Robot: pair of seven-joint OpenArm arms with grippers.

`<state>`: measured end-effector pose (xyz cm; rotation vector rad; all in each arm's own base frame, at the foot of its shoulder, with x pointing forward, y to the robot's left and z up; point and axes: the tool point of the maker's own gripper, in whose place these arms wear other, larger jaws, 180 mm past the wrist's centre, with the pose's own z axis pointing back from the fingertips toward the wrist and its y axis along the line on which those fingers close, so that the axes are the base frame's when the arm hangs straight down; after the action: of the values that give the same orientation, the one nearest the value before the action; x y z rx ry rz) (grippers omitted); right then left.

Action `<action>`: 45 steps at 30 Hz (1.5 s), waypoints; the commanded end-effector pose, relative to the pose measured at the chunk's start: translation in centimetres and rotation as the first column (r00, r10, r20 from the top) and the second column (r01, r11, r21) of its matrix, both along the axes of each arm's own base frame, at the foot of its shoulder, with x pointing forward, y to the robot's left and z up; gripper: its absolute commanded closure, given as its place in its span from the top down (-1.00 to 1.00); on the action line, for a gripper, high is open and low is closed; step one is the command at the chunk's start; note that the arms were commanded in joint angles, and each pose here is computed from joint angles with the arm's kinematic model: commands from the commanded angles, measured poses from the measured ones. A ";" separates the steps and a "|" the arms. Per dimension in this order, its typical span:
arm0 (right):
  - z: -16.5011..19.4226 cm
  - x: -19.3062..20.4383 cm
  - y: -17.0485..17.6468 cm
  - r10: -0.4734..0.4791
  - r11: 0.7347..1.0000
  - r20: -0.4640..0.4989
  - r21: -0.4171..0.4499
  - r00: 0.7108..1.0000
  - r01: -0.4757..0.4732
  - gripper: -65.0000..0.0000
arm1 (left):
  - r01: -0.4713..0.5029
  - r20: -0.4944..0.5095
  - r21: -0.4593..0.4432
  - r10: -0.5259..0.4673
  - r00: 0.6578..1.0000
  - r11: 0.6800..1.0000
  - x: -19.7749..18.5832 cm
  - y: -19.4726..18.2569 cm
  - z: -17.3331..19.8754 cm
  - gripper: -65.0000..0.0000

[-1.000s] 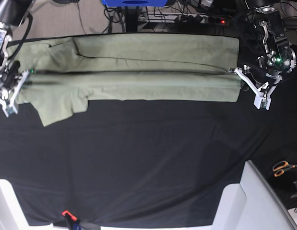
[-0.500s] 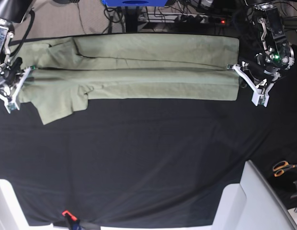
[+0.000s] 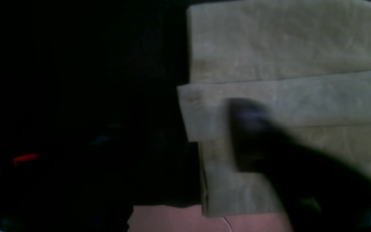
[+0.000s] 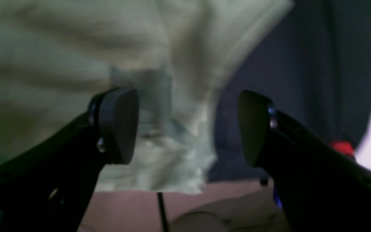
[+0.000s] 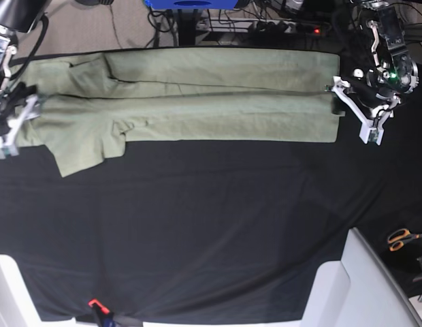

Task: Fold the T-shirt properly
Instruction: 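Lower the folded edge onto the shirt and hold it in place, then open both grippers and withdraw them from the shirt strip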

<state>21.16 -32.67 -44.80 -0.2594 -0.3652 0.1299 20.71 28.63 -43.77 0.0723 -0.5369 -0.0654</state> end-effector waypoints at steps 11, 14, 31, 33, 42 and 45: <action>7.0 4.5 0.6 -0.003 1.000 0.285 -0.014 0.958 0.008 0.15 | -0.286 0.298 0.116 0.241 0.924 0.951 1.6 10.2 10.0 1.00; 4.9 5.2 1.9 0.029 0.997 0.270 0.065 0.962 -0.048 -0.49 | -0.301 0.263 0.088 0.269 0.926 0.950 0.7 9.8 8.4 0.84; -1.8 5.9 -0.9 -0.055 0.972 0.205 0.233 0.977 0.006 -1.00 | -0.231 0.141 0.058 0.221 0.965 0.971 -4.0 10.8 5.1 -1.00; -2.1 5.8 -1.5 -0.062 0.971 0.205 0.238 0.977 0.012 -1.00 | -0.248 0.143 0.060 0.238 0.961 0.967 -4.4 11.2 5.2 -1.00; -1.0 7.0 -3.7 -0.142 0.978 0.313 0.193 0.939 0.083 -1.00 | -0.259 0.146 0.059 0.248 0.958 0.964 -4.5 11.5 5.3 -1.00; 2.0 8.6 -4.0 -0.112 0.989 0.406 0.136 0.907 0.061 -1.00 | -0.259 0.147 0.058 0.248 0.957 0.964 -4.5 11.5 5.3 -1.00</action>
<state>27.86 -35.27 -45.37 -0.1429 -0.6950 -0.0382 15.49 39.49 -39.71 0.2035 -0.6233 0.1911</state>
